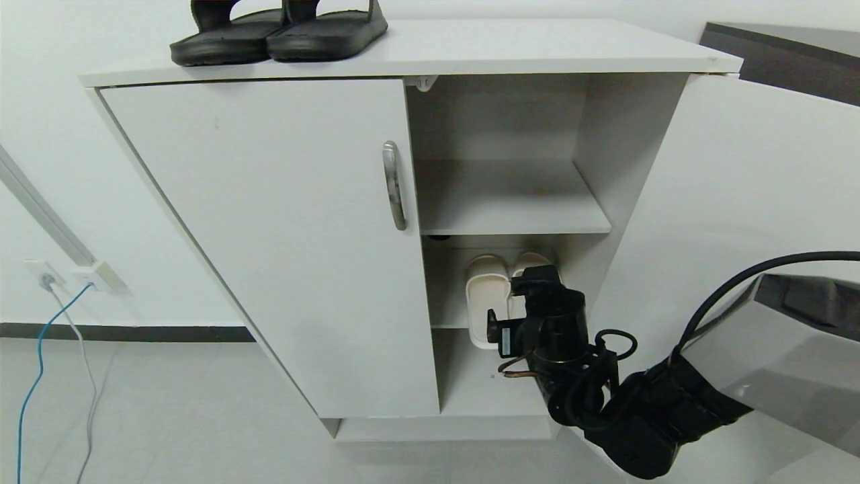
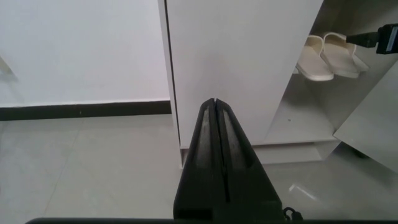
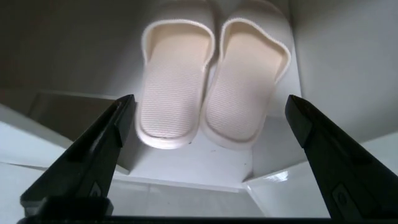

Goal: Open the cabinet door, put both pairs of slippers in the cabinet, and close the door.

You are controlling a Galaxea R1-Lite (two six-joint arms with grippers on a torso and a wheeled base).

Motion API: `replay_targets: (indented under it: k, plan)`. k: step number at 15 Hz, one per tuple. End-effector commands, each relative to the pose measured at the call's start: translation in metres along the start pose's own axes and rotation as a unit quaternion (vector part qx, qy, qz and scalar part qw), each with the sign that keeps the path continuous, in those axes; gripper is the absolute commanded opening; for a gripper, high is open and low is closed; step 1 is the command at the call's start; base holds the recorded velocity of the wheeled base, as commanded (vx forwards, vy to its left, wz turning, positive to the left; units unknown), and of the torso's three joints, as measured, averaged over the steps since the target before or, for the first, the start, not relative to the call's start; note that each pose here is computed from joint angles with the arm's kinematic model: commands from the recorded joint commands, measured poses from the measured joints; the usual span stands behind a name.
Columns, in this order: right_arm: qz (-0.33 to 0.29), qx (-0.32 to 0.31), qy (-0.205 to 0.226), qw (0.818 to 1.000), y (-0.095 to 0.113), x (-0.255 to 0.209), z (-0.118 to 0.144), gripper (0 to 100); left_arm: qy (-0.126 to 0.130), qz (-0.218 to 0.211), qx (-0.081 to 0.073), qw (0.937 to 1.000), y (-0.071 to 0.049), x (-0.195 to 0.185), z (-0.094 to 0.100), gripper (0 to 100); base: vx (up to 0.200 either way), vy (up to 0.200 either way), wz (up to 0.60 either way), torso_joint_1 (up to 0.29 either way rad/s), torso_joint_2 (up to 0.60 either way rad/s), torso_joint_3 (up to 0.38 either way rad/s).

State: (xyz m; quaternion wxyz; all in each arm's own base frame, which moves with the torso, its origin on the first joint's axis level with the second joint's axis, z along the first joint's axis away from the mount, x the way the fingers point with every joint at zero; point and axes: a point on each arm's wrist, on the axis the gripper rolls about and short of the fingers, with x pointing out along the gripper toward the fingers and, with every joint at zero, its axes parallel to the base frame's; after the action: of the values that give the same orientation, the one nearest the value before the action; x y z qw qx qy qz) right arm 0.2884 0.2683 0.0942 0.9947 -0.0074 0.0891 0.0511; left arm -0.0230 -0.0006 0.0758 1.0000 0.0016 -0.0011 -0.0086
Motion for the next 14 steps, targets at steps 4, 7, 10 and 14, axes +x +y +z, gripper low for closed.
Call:
replay_targets:
  k: [4, 7, 10, 14]
  plan:
    - [0.009, -0.003, 0.001, 1.000, 0.003, -0.007, 0.000, 100, 0.000, -0.001, 0.001, 1.0000, 0.000, 0.000, 0.000, 0, -0.050, 0.000, 0.00, -0.001, 0.00, 0.001]
    - [0.010, -0.003, 0.000, 1.000, 0.002, -0.011, 0.002, 100, 0.000, 0.001, -0.002, 1.0000, 0.000, 0.000, 0.000, 0, 0.000, 0.000, 0.00, 0.000, 0.00, 0.000]
    - [0.012, -0.005, 0.001, 1.000, 0.001, -0.014, 0.003, 100, 0.000, 0.000, -0.002, 1.0000, 0.000, 0.000, 0.000, 0, 0.000, 0.000, 0.00, 0.000, 0.00, 0.000]
    - [0.009, -0.007, 0.001, 1.000, 0.003, -0.016, 0.002, 100, 0.001, -0.001, -0.002, 1.0000, 0.000, 0.000, 0.000, 0, 0.000, 0.000, 0.00, 0.000, 0.00, 0.000]
